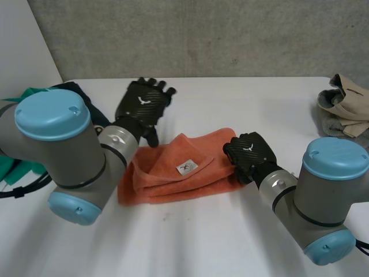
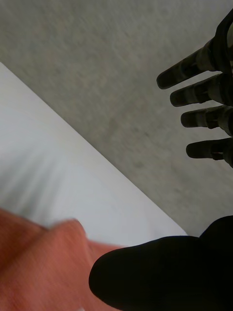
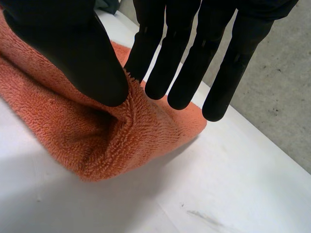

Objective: Fold the laundry.

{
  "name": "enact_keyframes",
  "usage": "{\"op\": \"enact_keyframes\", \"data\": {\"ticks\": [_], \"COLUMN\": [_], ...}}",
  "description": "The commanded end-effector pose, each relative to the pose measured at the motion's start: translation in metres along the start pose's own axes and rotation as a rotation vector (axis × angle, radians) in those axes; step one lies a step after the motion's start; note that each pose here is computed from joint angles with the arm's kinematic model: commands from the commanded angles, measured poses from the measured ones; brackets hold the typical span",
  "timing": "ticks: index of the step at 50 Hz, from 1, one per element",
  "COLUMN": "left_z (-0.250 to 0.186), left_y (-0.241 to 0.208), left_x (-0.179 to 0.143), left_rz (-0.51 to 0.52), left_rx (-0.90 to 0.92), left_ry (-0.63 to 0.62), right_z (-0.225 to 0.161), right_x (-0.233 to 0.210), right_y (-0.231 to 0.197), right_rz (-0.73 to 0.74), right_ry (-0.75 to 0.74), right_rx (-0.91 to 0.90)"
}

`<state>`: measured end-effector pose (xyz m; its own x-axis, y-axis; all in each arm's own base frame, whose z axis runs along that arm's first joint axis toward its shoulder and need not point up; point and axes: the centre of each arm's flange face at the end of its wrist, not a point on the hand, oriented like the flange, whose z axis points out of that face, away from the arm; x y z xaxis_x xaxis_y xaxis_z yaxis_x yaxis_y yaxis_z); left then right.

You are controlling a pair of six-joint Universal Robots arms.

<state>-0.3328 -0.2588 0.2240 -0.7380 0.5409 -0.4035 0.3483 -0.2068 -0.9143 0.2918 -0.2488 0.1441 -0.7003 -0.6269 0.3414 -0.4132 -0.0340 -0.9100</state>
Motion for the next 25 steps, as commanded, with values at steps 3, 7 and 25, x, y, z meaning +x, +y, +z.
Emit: {"op": "enact_keyframes", "data": {"ticks": [3,7,25], "left_z": [-0.007,-0.004,0.030], "left_y": [-0.002,0.007,0.059], "left_x": [0.040,0.056,0.084], "left_rz": [-0.081,-0.101,-0.063], "left_rx": [0.017,0.005,-0.090], "left_ry": [0.196,0.267,0.306], "right_z": [-0.005,-0.008,-0.013], "right_x": [0.003,0.004,0.000], "right_y": [0.003,0.004,0.007], "right_rz": [-0.003,-0.010,-0.024], "right_ry": [0.008,0.012,0.004], "right_rx": [-0.016,-0.023,-0.034]}}
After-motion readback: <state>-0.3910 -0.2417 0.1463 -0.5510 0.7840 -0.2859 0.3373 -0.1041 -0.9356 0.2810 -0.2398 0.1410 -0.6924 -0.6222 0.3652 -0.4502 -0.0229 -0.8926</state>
